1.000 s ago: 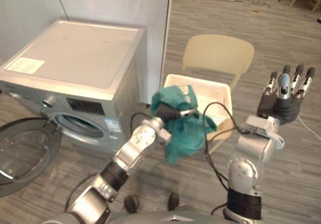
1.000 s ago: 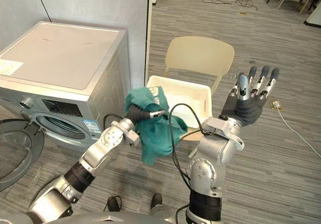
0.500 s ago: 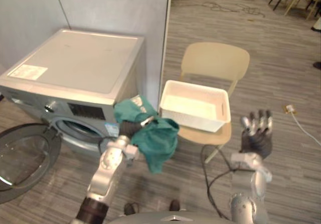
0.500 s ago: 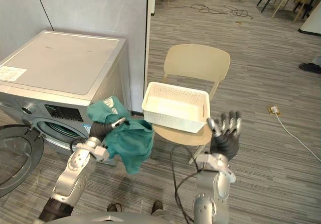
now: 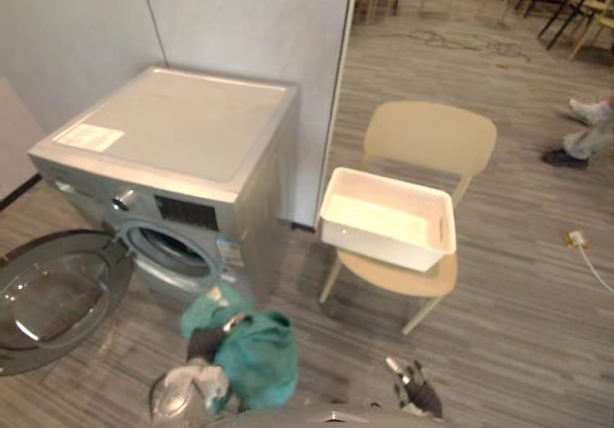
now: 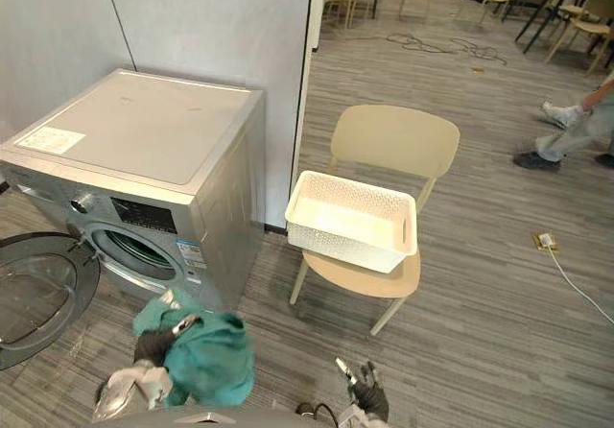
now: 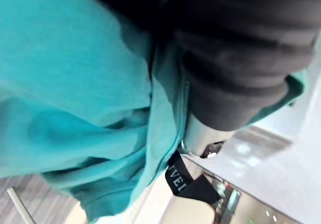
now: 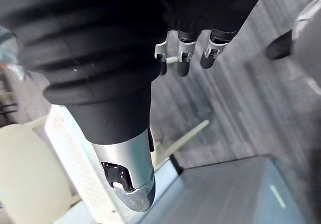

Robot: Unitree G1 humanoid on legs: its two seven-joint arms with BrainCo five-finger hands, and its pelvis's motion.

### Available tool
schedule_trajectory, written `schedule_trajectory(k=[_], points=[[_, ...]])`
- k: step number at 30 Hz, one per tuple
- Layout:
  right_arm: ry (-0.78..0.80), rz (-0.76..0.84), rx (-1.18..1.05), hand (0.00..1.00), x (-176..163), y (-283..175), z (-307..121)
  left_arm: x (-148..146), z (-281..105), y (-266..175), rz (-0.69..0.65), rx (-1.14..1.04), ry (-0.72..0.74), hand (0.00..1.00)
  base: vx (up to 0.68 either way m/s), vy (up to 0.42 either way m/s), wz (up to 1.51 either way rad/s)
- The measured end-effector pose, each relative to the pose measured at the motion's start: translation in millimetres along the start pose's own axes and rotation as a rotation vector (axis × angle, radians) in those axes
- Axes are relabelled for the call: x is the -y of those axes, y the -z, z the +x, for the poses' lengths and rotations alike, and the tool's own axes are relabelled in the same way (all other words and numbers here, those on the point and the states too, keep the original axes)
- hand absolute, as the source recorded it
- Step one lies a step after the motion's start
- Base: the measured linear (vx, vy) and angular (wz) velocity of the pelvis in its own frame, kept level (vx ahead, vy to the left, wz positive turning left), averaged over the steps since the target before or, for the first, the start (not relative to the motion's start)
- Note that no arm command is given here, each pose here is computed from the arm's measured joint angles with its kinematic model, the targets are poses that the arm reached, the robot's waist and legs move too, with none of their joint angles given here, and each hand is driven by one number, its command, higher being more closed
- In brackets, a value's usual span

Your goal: Pick up the laundry basket with both hands and put the clothes into the washing machine.

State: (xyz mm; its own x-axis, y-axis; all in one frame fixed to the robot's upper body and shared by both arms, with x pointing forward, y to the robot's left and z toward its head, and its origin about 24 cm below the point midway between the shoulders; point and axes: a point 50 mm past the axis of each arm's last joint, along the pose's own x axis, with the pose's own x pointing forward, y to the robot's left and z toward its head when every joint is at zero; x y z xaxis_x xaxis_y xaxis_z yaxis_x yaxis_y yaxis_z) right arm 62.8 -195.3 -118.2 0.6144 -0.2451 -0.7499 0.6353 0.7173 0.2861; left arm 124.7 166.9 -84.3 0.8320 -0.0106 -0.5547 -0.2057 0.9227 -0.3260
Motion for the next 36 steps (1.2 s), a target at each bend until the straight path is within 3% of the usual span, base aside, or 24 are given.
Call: schedule_trajectory(k=[9,18,24,30,36], points=[[0.116,-0.186,-0.231,0.00,33.9,27.8,17.5,-28.9,-8.2,17.4,-0.064,-0.058,-0.175,1.00,0.02,0.037,0.15],[0.094,-0.318,-0.243,0.00,21.9,16.6,35.6,-29.7,-1.3,11.5,-0.167,-0.012,-0.242,1.00,0.04,0.043,0.90],[0.062,-0.309,-0.182,0.00,-6.5,3.6,51.1,-14.8,14.9,-11.2,-0.181,0.068,-0.196,1.00,0.03,0.089,0.85],[0.212,-0.221,-0.222,0.00,22.8,3.1,48.2,11.3,31.8,-27.3,-0.154,0.103,-0.092,1.00,0.11,0.374,0.33],[0.219,-0.258,-0.190,0.00,18.9,-14.1,56.7,6.4,34.5,-37.3,-0.083,0.117,-0.071,1.00,0.14,0.507,0.45]])
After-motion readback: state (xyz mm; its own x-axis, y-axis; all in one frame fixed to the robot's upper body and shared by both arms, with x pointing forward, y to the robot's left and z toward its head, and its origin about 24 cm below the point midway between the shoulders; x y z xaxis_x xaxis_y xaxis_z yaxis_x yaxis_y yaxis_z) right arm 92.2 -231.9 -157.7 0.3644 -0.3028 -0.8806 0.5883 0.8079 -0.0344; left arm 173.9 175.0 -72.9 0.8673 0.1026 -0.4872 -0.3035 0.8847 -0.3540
